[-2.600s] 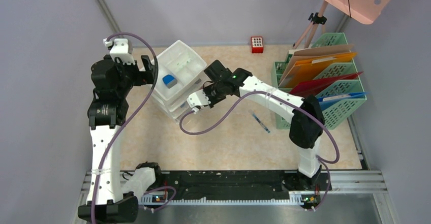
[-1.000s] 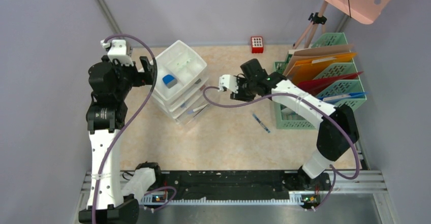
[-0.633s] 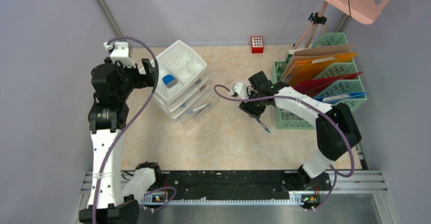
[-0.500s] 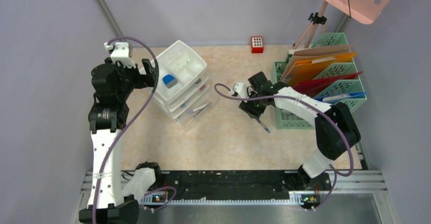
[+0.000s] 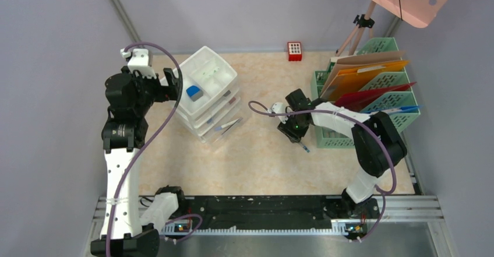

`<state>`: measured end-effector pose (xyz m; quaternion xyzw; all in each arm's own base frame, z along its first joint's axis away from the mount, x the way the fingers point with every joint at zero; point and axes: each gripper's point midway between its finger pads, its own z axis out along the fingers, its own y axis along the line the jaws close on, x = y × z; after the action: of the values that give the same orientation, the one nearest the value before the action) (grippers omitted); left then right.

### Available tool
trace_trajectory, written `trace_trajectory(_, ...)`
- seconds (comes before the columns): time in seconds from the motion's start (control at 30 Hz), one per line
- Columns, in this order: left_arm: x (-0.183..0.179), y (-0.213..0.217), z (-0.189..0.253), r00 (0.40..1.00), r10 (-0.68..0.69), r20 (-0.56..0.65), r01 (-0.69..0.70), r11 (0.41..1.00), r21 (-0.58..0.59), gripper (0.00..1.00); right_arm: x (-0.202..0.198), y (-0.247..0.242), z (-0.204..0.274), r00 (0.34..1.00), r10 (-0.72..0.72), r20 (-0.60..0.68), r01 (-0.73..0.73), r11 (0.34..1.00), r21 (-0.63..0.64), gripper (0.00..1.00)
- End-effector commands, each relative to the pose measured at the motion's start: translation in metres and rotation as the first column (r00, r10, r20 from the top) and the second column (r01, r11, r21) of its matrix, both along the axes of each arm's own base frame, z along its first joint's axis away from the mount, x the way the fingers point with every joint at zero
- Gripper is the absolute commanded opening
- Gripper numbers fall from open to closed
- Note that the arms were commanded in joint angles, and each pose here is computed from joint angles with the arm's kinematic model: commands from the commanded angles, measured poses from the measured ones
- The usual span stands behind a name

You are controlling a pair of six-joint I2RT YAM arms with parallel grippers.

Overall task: Organize the desk
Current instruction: Pick up the stationery from the center of the board, then place the stationery in the drawer.

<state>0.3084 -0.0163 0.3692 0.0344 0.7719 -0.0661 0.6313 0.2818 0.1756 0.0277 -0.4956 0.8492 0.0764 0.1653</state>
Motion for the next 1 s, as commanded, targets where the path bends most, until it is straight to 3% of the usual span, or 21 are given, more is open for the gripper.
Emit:
trace_trajectory(0.0,-0.002,0.001,0.017,0.997,-0.004,0.074,0.003,1.000,0.011,0.96,0.005,-0.003,-0.009,1.000,-0.019,0.006,0.019,1.000,0.001,0.41)
trace_trajectory(0.3,-0.002,0.001,0.018,0.997,0.000,0.078,0.000,1.000,0.011,0.96,0.002,0.008,-0.003,0.999,-0.014,-0.037,0.016,0.999,0.048,0.13)
trace_trajectory(0.47,-0.001,0.003,0.019,0.997,0.008,0.079,-0.009,1.000,0.013,0.96,0.018,0.031,0.034,1.000,0.026,-0.004,-0.025,0.993,0.117,0.07)
trace_trajectory(0.6,0.000,0.007,0.020,0.996,0.038,0.082,-0.038,0.999,0.002,0.97,0.026,0.056,0.062,0.982,0.167,0.083,-0.177,0.977,0.121,0.06)
trace_trajectory(0.73,0.000,0.009,0.022,0.996,0.050,0.078,-0.049,0.999,-0.015,0.98,0.030,0.093,0.088,0.908,0.360,0.213,-0.379,0.924,0.057,0.04)
trace_trajectory(0.97,-0.001,0.017,0.023,0.993,0.096,0.067,-0.093,0.995,-0.039,0.99,0.040,0.159,0.121,0.691,0.625,0.365,-0.624,0.770,-0.136,0.04)
